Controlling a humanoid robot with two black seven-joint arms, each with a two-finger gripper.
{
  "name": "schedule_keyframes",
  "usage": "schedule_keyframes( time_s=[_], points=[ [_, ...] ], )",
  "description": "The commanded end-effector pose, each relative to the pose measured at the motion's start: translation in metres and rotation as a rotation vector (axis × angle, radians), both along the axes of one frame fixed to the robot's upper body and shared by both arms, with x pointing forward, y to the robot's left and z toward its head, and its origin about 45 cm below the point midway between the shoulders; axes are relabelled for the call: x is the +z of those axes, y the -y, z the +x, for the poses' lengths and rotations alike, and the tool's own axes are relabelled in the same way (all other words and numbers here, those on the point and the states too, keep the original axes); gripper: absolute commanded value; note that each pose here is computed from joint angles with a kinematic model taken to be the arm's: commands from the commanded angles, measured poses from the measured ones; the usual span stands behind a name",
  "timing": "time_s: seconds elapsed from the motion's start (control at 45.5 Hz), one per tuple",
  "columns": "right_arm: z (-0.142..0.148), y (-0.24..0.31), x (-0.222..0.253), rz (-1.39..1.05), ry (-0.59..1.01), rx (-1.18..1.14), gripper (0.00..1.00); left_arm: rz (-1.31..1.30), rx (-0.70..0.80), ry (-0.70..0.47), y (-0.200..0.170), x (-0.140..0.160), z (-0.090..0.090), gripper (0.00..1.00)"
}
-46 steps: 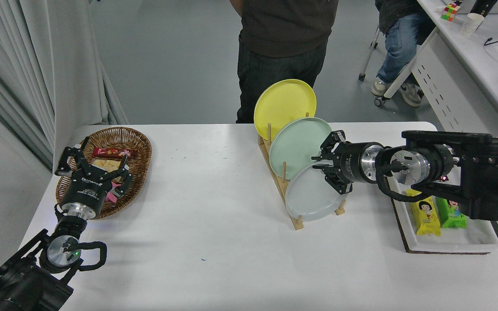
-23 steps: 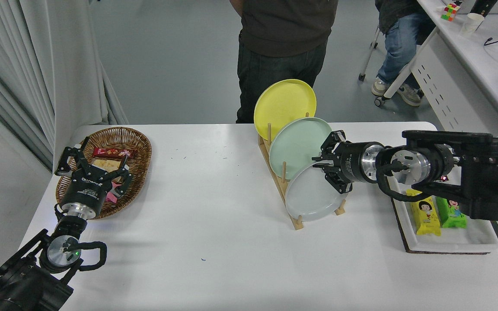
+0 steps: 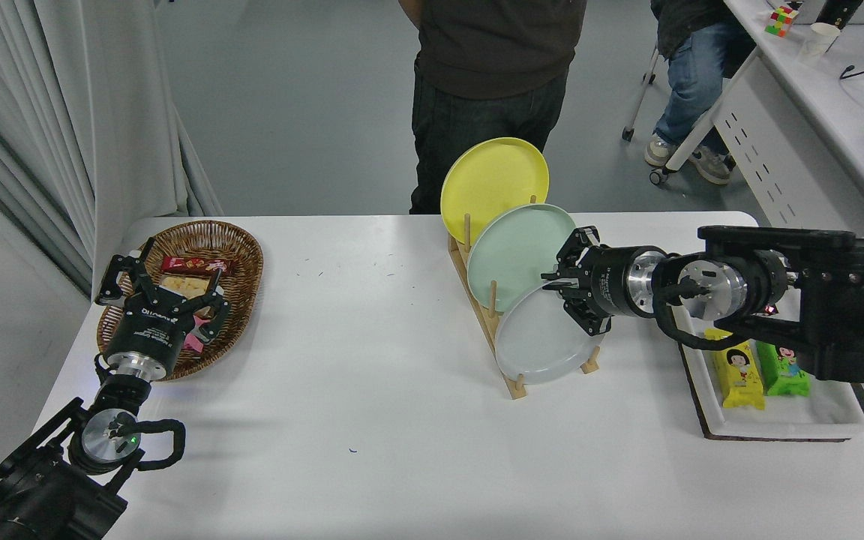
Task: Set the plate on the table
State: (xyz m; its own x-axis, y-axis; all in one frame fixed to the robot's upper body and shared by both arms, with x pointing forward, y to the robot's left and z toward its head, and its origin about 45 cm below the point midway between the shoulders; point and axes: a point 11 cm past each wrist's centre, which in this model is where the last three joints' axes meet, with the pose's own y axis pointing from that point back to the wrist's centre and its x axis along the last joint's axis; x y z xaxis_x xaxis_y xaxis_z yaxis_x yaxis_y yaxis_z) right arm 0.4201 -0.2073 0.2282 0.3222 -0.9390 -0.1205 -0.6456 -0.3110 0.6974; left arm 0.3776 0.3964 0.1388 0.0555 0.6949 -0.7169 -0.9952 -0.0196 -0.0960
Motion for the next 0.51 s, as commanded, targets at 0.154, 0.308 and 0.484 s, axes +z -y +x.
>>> schedule_keyframes(
  time_s=[0.154, 0.308, 0.484],
  points=[
    [0.0003, 0.0011, 0.0013, 0.0, 0.002, 0.0, 0.11, 0.0, 0.0, 0.0, -0.0002, 0.0001, 0.0, 0.98],
    [-0.0004, 0.0006, 0.0022, 0.002, 0.002, 0.002, 0.1, 0.0, 0.0, 0.0, -0.0002, 0.0001, 0.0, 0.98],
    [-0.0013, 0.0005, 0.0011, 0.003, -0.001, 0.004, 0.08, 0.0, 0.0, 0.0, -0.0002, 0.0001, 0.0, 0.98]
  ],
)
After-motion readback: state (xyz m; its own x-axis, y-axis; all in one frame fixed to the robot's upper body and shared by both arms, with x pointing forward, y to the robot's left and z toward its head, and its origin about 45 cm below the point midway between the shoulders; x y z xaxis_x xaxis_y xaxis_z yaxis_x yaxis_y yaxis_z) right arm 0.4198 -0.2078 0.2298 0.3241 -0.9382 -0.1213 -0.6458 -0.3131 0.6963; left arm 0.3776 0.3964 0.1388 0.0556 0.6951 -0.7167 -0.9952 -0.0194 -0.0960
